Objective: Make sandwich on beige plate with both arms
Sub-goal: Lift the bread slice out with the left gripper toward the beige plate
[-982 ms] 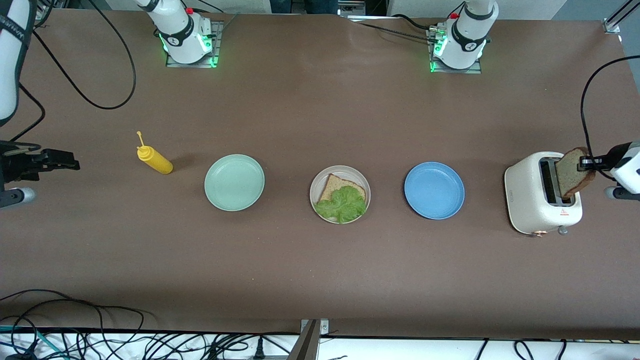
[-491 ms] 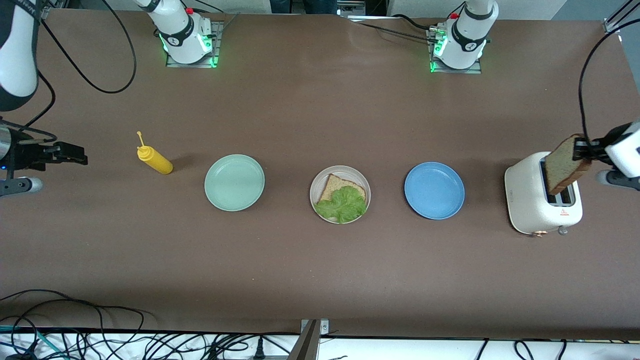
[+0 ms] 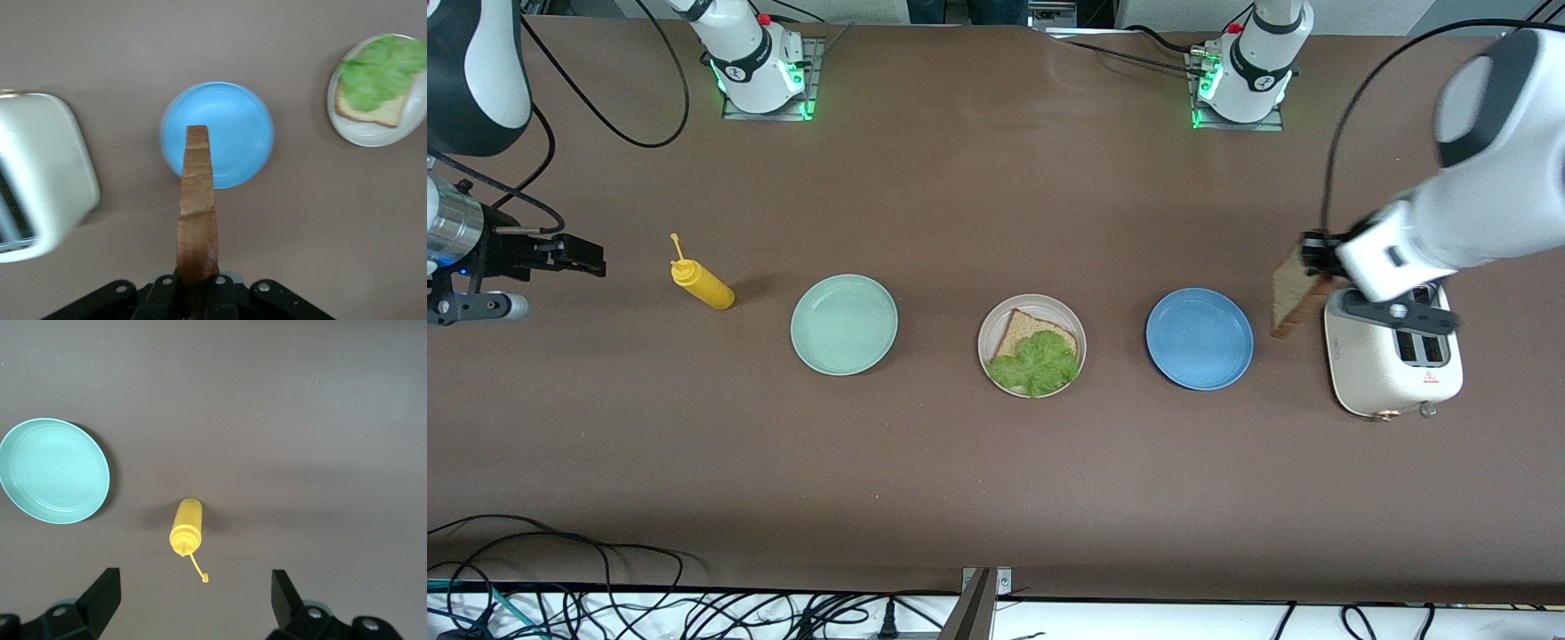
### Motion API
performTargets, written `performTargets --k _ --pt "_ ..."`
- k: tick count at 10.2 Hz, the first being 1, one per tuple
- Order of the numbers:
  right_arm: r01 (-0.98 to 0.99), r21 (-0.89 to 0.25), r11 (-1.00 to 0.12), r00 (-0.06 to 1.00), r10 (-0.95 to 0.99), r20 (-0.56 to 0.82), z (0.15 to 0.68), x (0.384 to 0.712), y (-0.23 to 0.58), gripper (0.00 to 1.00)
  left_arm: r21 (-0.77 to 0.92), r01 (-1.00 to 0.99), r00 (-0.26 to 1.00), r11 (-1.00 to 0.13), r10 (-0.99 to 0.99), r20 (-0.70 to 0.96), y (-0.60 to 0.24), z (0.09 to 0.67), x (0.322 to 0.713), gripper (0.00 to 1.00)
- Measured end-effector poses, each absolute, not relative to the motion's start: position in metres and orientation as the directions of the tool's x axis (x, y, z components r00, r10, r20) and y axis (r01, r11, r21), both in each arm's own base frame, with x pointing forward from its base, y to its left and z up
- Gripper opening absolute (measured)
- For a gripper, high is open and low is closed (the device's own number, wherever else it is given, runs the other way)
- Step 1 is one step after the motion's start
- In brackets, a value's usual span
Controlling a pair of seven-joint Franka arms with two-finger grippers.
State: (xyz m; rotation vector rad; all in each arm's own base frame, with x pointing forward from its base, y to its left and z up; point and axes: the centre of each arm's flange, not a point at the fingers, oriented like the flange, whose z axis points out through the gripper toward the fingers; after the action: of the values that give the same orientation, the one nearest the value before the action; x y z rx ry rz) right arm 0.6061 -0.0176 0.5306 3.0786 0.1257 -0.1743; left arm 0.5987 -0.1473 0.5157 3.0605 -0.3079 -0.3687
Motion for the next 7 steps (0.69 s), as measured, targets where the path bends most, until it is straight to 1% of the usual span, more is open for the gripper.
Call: performTargets --k 2,4,7 --pt "0.084 0.048 -0.995 0.991 0.079 -0.105 0.534 0.596 -0.018 1.0 0.077 -0.18 0.949 -0.981 -0.194 -0.248 -0.227 0.493 0.587 0.09" --pt "0.088 0.048 -0.995 0.992 0.083 -0.099 0.537 0.595 -0.015 1.0 0.225 -0.12 0.951 -0.967 -0.177 -0.253 -0.269 0.462 0.596 0.09" --pt "0.082 0.047 -0.995 0.991 0.077 -0.108 0.536 0.594 -0.018 1.0 0.484 0.071 0.944 -0.872 -0.098 -0.315 -0.29 0.394 0.627 0.09"
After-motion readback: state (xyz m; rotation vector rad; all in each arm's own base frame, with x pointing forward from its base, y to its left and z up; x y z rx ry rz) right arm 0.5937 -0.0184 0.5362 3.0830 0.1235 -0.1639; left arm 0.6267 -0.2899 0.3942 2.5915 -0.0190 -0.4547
